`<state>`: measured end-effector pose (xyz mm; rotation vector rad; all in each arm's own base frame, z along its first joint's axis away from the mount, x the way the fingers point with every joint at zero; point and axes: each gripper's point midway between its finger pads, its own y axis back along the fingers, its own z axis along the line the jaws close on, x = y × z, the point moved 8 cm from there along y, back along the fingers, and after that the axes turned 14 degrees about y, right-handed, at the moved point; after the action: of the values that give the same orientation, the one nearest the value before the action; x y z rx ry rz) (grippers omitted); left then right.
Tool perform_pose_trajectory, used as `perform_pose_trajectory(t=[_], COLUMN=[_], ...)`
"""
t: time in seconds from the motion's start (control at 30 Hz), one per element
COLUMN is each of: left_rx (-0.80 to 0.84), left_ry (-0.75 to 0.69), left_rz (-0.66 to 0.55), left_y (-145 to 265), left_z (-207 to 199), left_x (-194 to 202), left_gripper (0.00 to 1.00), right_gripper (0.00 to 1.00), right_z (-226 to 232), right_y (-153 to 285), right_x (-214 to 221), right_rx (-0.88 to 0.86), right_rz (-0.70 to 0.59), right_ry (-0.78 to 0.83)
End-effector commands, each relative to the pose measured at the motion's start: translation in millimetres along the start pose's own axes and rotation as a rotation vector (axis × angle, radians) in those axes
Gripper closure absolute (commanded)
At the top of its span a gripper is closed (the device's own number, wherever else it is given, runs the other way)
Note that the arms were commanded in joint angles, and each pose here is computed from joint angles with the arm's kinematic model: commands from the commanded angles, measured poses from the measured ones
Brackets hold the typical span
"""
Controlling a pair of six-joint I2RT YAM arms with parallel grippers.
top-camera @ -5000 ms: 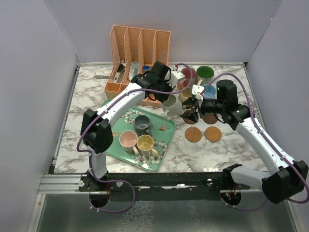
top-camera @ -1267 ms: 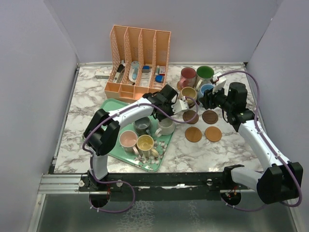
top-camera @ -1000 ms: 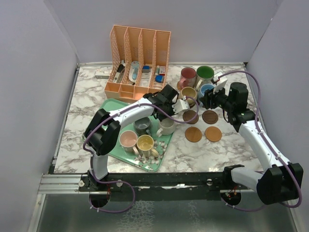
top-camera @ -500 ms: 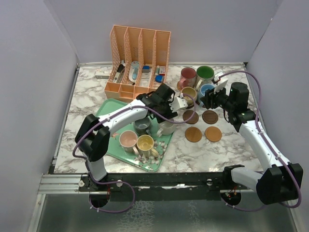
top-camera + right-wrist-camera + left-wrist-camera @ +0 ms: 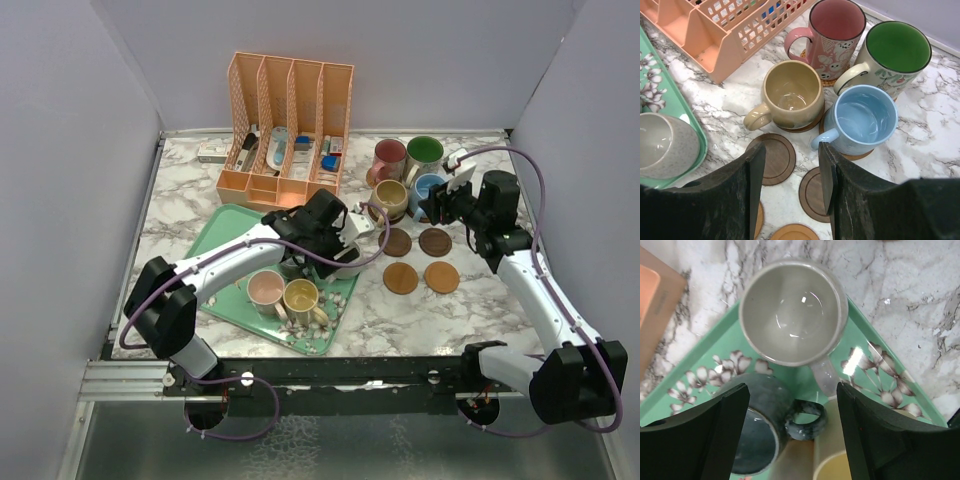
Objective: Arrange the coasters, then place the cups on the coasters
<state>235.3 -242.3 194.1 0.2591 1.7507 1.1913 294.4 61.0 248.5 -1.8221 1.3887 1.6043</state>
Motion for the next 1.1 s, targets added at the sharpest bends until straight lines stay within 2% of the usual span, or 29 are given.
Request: perform_pose_trajectory(t=[0.0, 0.3, 0.5, 1.07], left_rx=[0.034, 0.073, 0.104, 0.093], left_ry=[0.067, 0.133, 0.149, 0.155], left_rz=[0.044, 0.09, 0.113, 0.158], left_y=[-6.2, -22.5, -33.5, -48.3], left_z=[-10.5, -15.0, -18.0, -15.7], left_x=[12.2, 14.8, 13.1, 16.4], left_gripper=[0.26, 0.25, 0.4, 0.73], right_gripper=[0.53, 0.53, 0.53, 0.53], right_z=[-2.2, -4.6, -5.2, -6.3], right_y=[6.0, 8.4, 9.1, 12.8], right_x=[-1.6, 0.6, 1.8, 0.3], right_rx=[0.007, 0.008, 0.007, 0.008], right_rz=[-0.032, -0.038, -0.038, -0.051], right_ry=[0.015, 0.009, 0.007, 0.005])
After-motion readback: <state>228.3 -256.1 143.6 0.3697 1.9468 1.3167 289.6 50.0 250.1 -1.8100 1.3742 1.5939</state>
